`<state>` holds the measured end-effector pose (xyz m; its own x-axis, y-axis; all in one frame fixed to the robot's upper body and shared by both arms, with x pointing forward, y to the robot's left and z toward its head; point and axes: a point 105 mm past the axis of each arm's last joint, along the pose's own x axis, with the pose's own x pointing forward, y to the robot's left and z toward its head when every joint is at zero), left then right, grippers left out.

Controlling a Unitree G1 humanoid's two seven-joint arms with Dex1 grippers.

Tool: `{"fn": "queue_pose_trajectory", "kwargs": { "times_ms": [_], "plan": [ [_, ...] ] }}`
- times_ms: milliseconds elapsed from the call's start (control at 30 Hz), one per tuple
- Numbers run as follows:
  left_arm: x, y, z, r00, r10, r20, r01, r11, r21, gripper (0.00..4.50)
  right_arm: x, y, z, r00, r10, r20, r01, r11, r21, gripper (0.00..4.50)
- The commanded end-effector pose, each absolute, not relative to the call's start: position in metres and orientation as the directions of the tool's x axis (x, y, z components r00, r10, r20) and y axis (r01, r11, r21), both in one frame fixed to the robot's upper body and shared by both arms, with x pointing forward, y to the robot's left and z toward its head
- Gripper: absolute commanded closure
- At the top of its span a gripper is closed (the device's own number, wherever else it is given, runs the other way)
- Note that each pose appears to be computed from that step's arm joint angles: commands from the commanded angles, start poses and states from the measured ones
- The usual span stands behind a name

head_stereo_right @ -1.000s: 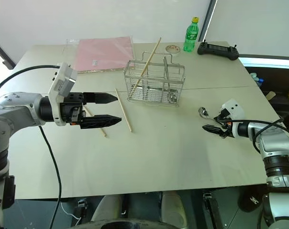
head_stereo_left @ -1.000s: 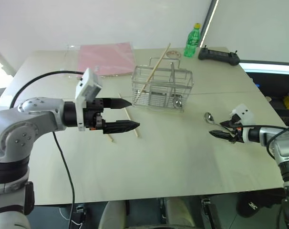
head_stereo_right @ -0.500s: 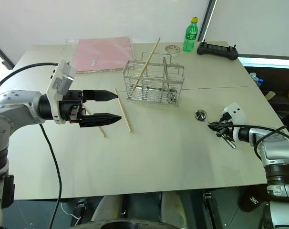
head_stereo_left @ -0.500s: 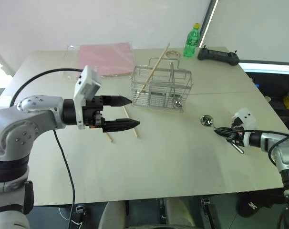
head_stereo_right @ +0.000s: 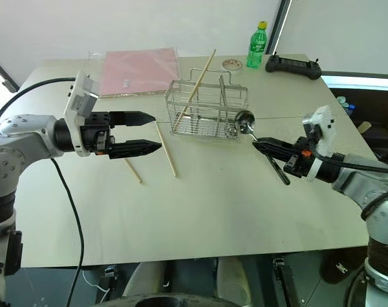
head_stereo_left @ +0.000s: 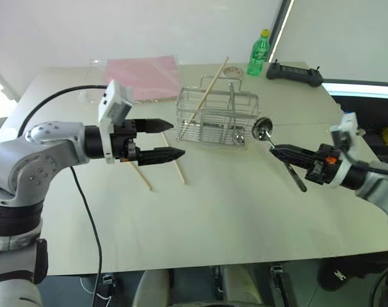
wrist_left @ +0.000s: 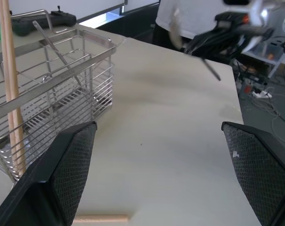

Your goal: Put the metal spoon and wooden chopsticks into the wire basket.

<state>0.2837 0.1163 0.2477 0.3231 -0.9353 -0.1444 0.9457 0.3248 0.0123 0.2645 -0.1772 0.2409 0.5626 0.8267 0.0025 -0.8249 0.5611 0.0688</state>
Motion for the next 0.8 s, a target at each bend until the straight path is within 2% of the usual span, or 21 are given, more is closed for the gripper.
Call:
{"fn": "queue_pose_trajectory", "kwargs": {
  "times_ms": [33, 100, 200, 367, 600, 800],
  "plan": [
    [0.285, 0.115, 0.261, 0.325, -0.939, -0.108, 0.945, 0.318, 0.075, 0.00, 0.275, -0.173, 0.284, 0.602, 0.779, 0.177, -0.794, 0.608, 0.027, 4.46],
    [0.289, 0.113, 0.263, 0.331, -0.939, -0.096, 0.943, 0.324, 0.082, 0.00, 0.298, -0.169, 0.296, 0.666, 0.710, 0.229, -0.734, 0.679, 0.029, 4.46],
    [0.294, 0.111, 0.267, 0.342, -0.937, -0.067, 0.938, 0.336, 0.087, 0.00, 0.339, -0.158, 0.295, 0.747, 0.609, 0.265, -0.633, 0.774, 0.006, 4.46],
    [0.297, 0.111, 0.269, 0.354, -0.934, -0.053, 0.933, 0.349, 0.094, 0.00, 0.380, -0.155, 0.298, 0.809, 0.482, 0.337, -0.524, 0.851, 0.042, 4.46],
    [0.297, 0.114, 0.271, 0.386, -0.922, -0.037, 0.919, 0.381, 0.098, 0.00, 0.411, -0.154, 0.318, 0.822, 0.385, 0.420, -0.465, 0.879, 0.104, 4.46],
    [0.297, 0.117, 0.271, 0.409, -0.912, -0.031, 0.909, 0.404, 0.099, 0.00, 0.423, -0.147, 0.327, 0.815, 0.376, 0.441, -0.471, 0.873, 0.126, 4.46]
  ]
}}
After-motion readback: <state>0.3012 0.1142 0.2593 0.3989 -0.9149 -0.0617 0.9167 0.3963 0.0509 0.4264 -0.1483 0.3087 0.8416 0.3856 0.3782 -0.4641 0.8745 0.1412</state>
